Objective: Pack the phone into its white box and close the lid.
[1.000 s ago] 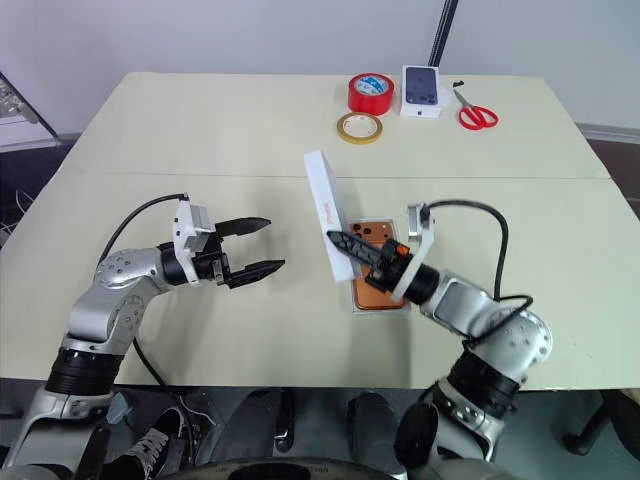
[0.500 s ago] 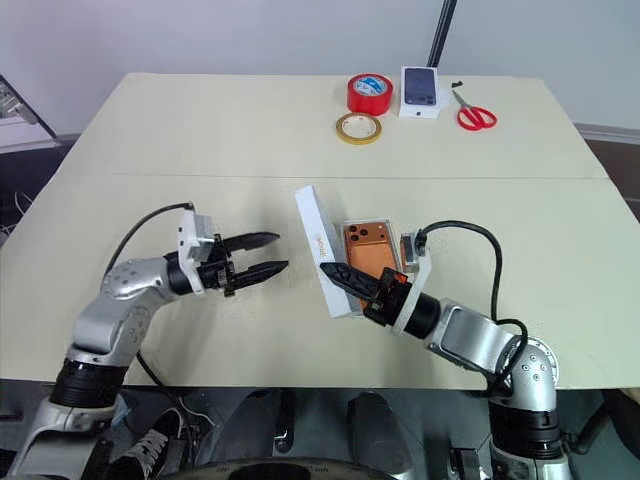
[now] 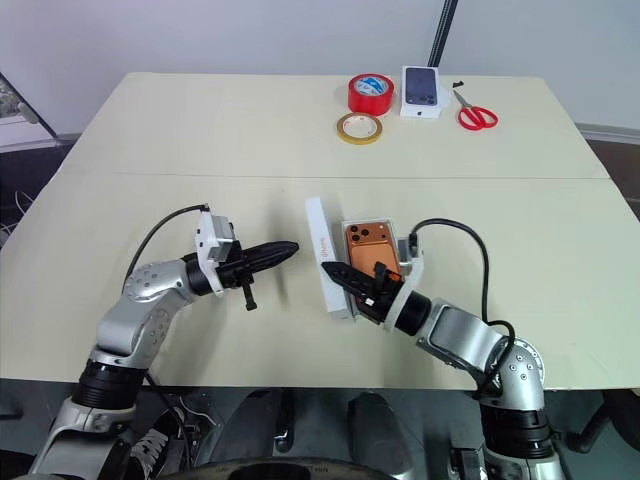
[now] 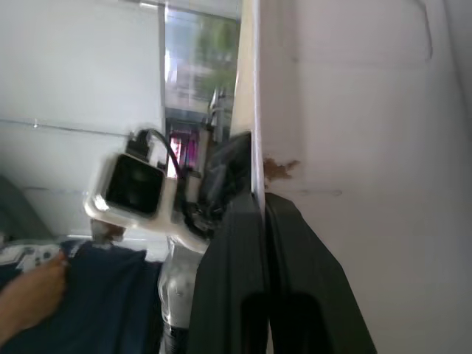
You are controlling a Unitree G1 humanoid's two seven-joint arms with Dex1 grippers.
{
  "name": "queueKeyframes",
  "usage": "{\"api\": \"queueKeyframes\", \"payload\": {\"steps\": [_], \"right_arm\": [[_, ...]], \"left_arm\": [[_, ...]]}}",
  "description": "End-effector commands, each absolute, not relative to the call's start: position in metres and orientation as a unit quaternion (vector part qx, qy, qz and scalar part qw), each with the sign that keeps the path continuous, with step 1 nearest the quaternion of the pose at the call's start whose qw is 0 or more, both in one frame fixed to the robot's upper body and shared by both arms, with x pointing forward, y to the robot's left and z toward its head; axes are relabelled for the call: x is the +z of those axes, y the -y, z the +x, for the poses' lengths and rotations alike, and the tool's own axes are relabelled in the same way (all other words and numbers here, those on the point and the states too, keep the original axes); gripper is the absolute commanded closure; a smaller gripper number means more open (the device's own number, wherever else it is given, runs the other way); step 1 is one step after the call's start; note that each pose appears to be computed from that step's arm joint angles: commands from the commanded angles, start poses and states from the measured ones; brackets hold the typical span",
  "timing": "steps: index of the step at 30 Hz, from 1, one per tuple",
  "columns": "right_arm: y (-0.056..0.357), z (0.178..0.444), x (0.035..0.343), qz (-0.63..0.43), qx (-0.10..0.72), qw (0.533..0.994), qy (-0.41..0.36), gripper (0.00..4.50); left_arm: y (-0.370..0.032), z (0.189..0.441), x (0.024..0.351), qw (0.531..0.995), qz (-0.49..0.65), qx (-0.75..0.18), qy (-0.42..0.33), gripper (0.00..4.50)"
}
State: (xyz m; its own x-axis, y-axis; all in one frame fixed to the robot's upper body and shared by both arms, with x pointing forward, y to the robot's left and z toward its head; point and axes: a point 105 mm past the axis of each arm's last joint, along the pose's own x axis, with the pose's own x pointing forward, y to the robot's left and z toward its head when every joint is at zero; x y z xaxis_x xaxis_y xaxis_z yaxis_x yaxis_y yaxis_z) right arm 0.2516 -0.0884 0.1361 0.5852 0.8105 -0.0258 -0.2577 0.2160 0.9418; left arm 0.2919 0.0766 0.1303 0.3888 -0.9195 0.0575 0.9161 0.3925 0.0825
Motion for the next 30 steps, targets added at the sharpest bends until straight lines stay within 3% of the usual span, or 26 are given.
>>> {"api": "queueKeyframes", "payload": {"steps": [1,5,6,8,14,17,20,21,24,26,28,29,30], "right_arm": [[0.091,0.258,0.143,0.514,0.362,0.734,-0.257,4.5],[0.104,0.265,0.138,0.519,0.34,0.741,-0.258,4.5],[0.109,0.267,0.14,0.521,0.337,0.743,-0.25,4.21],[0.129,0.278,0.143,0.529,0.299,0.761,-0.229,3.57],[0.166,0.29,0.152,0.501,0.248,0.807,-0.192,0.57],[0.199,0.303,0.159,0.411,0.218,0.871,-0.156,0.57],[0.213,0.31,0.165,0.342,0.209,0.906,-0.134,0.57],[0.216,0.315,0.164,0.293,0.2,0.927,-0.124,0.8],[0.218,0.323,0.16,0.166,0.192,0.962,-0.105,1.92],[0.208,0.324,0.153,0.046,0.21,0.973,-0.086,2.9],[0.202,0.325,0.149,-0.002,0.217,0.974,-0.07,4.04],[0.199,0.325,0.148,-0.027,0.222,0.973,-0.063,4.45],[0.192,0.324,0.147,-0.063,0.236,0.968,-0.054,4.45]], "left_arm": [[-0.063,0.292,0.125,0.832,0.017,-0.552,0.05,4.43],[-0.042,0.294,0.117,0.824,0.01,-0.565,0.045,4.43],[-0.038,0.295,0.116,0.823,0.005,-0.567,0.043,4.48],[-0.024,0.3,0.116,0.819,0.0,-0.572,0.048,4.5],[0.003,0.31,0.117,0.809,-0.019,-0.586,0.052,4.5],[0.023,0.313,0.119,0.801,-0.028,-0.595,0.055,4.5],[0.03,0.313,0.121,0.799,-0.032,-0.597,0.062,4.5],[0.029,0.312,0.123,0.798,-0.033,-0.598,0.064,4.5],[0.024,0.31,0.126,0.799,-0.036,-0.597,0.064,4.5],[0.011,0.315,0.127,0.812,-0.026,-0.58,0.062,4.5],[-0.002,0.319,0.13,0.825,-0.027,-0.562,0.057,4.5],[-0.008,0.322,0.132,0.831,-0.021,-0.553,0.058,4.5],[-0.016,0.325,0.134,0.838,-0.015,-0.543,0.058,4.5]]}}
